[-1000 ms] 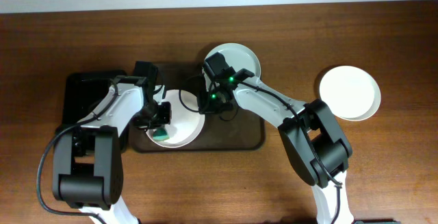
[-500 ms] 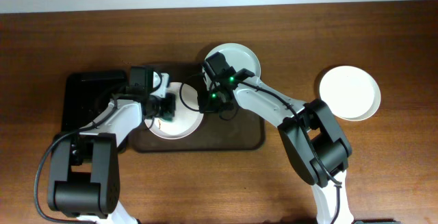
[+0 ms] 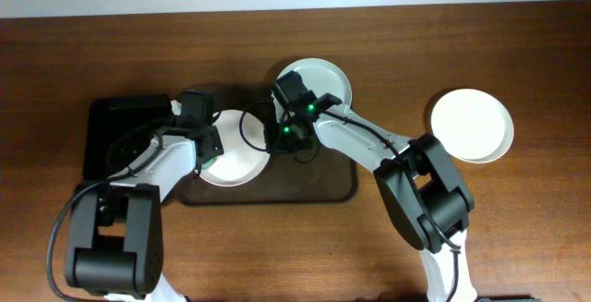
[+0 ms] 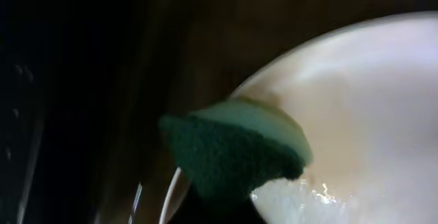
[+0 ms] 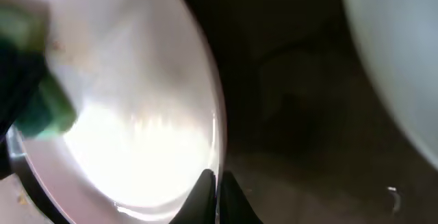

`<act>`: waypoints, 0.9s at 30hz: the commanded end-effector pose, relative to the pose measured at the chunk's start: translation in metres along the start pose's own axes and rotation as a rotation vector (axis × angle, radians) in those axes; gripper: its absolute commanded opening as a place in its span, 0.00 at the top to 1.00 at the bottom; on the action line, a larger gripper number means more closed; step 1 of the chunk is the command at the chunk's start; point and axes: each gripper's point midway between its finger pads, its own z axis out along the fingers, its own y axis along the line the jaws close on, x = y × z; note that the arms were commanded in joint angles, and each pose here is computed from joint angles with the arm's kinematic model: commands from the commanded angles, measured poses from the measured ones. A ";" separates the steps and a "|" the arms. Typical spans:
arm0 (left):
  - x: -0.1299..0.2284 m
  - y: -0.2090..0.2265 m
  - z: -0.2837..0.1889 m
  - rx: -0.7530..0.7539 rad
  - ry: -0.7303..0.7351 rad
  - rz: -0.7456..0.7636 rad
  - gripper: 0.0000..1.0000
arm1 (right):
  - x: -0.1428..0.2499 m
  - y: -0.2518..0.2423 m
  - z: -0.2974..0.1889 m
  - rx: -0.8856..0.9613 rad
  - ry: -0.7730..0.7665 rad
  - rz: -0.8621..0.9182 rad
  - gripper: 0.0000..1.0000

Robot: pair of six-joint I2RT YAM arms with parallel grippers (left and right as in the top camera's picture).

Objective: Clean dirty plates on tray and stack at the side
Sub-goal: 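Scrub the held plate with the sponge in the left gripper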

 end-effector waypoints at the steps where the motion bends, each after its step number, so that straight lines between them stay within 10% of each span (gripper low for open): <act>1: 0.021 -0.002 0.032 0.023 0.037 -0.058 1.00 | -0.003 -0.003 -0.002 0.006 -0.006 -0.011 0.96; 12: 0.052 -0.109 -0.020 0.759 0.169 0.302 1.00 | -0.001 -0.004 -0.002 0.011 0.004 -0.022 0.96; 22: -0.009 0.008 0.023 -0.005 0.006 -0.072 0.99 | -0.001 -0.004 -0.002 0.010 0.003 -0.023 0.96; 27: 0.036 0.010 0.019 0.003 0.198 -0.033 1.00 | -0.001 -0.004 -0.002 0.010 0.003 -0.023 0.96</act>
